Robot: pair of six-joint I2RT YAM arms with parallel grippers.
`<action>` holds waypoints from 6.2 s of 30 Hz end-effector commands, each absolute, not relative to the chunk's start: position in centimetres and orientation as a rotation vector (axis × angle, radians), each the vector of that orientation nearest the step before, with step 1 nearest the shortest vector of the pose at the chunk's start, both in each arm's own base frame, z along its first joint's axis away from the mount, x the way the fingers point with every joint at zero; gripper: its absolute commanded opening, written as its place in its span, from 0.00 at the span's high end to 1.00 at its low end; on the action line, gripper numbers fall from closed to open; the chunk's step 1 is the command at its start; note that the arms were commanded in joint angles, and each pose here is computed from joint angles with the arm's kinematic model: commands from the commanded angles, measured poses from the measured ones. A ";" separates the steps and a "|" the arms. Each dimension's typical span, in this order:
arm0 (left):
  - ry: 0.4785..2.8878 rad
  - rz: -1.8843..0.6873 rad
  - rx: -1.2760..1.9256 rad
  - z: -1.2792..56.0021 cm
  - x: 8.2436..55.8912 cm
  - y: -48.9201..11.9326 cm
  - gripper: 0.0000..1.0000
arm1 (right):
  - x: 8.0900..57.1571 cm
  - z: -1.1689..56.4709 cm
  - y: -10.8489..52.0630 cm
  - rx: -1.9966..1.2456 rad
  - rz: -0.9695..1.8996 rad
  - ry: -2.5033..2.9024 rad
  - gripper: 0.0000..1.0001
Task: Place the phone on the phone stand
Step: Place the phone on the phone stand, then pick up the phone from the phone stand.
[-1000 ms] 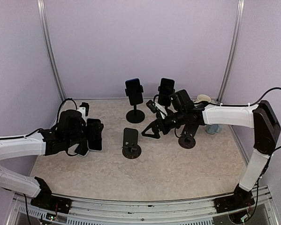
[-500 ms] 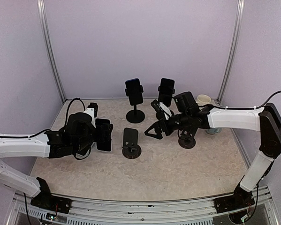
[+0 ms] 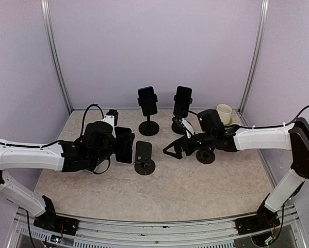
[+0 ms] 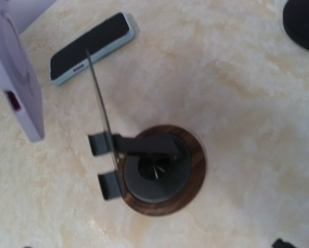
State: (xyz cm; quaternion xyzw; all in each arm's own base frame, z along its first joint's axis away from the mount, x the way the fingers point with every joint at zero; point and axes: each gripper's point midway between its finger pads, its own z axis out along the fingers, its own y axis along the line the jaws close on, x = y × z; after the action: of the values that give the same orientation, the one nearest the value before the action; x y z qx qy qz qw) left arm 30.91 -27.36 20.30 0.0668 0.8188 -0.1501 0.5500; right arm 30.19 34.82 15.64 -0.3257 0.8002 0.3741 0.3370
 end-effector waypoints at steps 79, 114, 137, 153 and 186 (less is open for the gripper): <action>1.797 -0.282 0.149 19.0 32.9 -35.0 0.48 | 28.2 13.0 33.5 -0.845 0.987 2.079 0.00; 1.831 -0.300 0.120 18.5 32.9 -35.6 0.16 | 28.2 12.6 33.5 -0.847 0.982 2.092 0.00; 1.832 -0.236 0.025 19.7 30.9 -33.1 0.01 | 28.1 12.7 33.5 -0.843 0.990 2.092 0.00; 1.940 -0.198 0.024 14.0 30.1 -33.7 0.01 | 28.0 12.7 33.5 -0.845 0.988 2.091 0.00; 1.985 -0.130 0.069 9.7 31.4 -34.5 0.15 | 28.1 12.7 33.5 -0.851 0.981 2.098 0.00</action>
State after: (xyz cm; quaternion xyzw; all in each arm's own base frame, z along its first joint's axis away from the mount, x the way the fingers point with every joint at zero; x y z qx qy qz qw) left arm 30.73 -34.29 10.06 0.0267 0.8378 -0.0553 0.5425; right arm 28.36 33.20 12.44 -0.3189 0.8065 0.3723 0.3306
